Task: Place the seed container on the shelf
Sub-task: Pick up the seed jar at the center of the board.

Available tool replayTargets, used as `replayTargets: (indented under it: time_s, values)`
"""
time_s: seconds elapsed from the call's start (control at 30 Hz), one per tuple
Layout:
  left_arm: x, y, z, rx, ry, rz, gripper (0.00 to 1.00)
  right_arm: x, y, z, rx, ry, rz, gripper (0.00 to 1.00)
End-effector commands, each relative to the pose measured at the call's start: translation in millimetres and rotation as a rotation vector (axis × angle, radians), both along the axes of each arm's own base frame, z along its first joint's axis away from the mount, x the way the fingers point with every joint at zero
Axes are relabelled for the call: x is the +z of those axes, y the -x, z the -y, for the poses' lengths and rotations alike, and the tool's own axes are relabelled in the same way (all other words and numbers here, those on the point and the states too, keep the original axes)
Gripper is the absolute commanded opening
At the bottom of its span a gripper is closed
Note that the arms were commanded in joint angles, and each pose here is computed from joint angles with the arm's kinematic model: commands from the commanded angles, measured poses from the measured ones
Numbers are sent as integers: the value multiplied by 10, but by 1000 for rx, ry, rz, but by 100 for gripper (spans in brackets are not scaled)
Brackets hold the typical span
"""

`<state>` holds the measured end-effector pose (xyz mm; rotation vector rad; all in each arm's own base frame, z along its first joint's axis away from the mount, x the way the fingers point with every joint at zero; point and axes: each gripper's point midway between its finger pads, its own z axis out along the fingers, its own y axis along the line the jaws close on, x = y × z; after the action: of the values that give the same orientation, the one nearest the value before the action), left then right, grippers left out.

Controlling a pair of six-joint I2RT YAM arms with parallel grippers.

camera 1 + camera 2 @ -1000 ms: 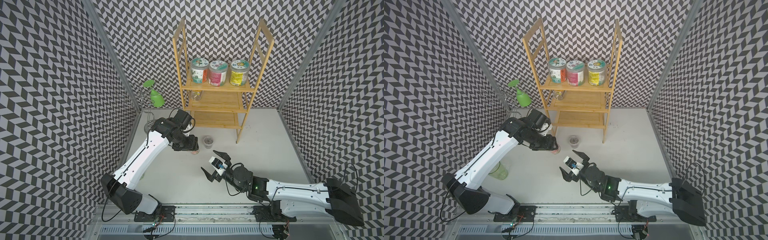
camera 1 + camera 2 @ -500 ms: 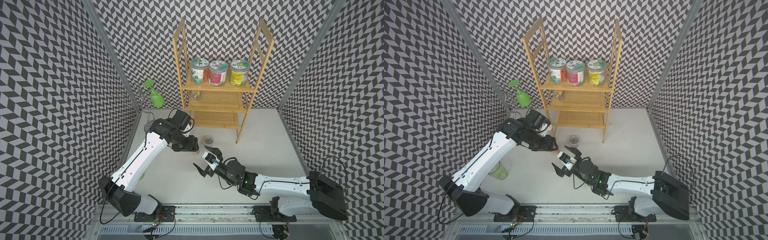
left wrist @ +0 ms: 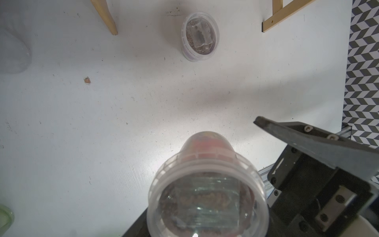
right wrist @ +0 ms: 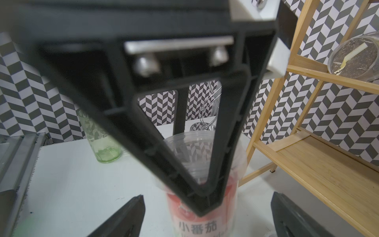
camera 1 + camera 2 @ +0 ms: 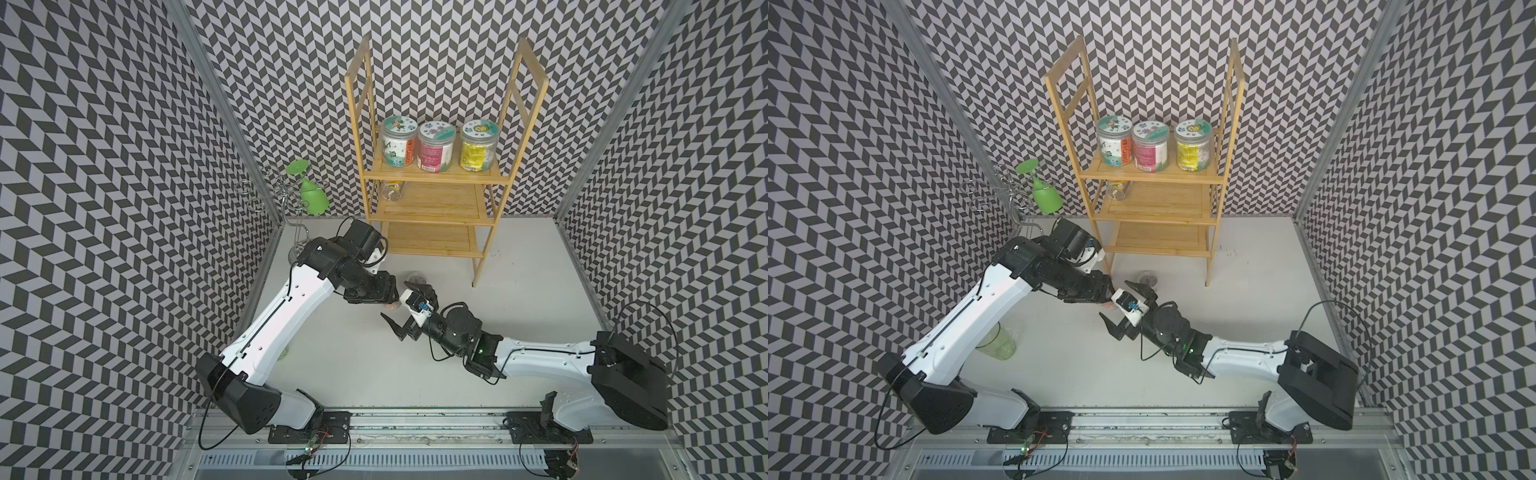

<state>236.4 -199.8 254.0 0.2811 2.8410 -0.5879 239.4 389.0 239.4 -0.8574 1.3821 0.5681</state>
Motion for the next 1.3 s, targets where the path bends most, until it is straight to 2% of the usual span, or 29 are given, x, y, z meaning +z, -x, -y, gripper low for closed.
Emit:
replayTargets:
  time_s: [0.0,0.2,0.53,0.9,1.27]
  values:
    - [104,30,-2,-16,29,31,70,155,-5,-89,26,-66,16,100]
    - [100,47,3,-20,32,26,70,107,-48,-142,29,-62,2,100]
    - [78,72,15,-28,39,17,70,113,-157,-149,14,-78,-26,86]
    - [128,69,21,-29,49,27,70,47,-208,-186,12,-64,-44,83]
    - [148,93,32,-35,58,29,72,3,-191,-192,24,-45,-54,70]
